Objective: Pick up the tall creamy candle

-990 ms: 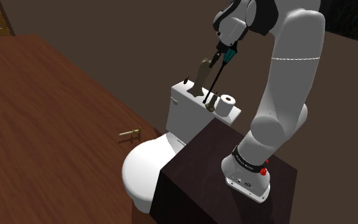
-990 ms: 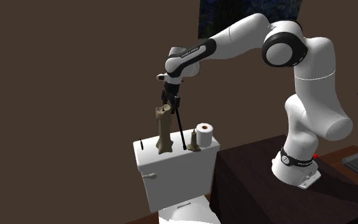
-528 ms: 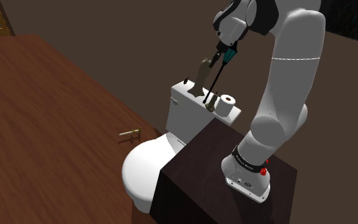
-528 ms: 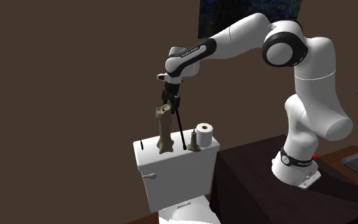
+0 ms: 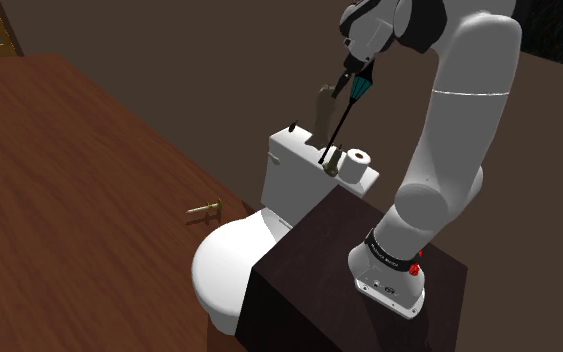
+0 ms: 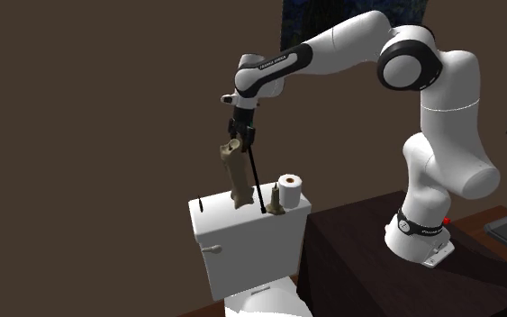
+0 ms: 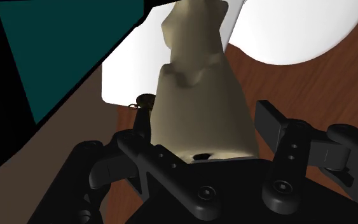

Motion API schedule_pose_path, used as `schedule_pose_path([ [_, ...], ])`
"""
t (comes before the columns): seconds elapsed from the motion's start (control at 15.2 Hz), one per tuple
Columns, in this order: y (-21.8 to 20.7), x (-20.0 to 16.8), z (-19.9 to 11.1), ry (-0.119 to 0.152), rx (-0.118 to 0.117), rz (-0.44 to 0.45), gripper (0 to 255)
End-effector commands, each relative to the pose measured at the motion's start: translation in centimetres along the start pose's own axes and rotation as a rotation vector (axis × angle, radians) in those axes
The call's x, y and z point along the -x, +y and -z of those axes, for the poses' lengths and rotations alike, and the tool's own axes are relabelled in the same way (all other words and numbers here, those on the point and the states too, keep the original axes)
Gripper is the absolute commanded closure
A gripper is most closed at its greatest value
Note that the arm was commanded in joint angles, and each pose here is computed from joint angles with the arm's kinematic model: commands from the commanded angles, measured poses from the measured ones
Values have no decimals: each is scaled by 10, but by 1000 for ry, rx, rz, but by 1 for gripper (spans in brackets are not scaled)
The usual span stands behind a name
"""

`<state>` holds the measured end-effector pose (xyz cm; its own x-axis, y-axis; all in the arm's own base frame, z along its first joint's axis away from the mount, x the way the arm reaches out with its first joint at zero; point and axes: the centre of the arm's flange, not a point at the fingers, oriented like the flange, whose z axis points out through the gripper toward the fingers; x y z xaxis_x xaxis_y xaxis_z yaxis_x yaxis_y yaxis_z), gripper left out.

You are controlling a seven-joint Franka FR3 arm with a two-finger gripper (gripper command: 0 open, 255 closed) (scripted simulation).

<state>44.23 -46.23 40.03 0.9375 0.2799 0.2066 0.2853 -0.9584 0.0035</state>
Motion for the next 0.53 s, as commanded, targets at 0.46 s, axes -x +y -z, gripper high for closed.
schedule_pose_path([
  [0.46,0,-7,39,1,1,0,255],
])
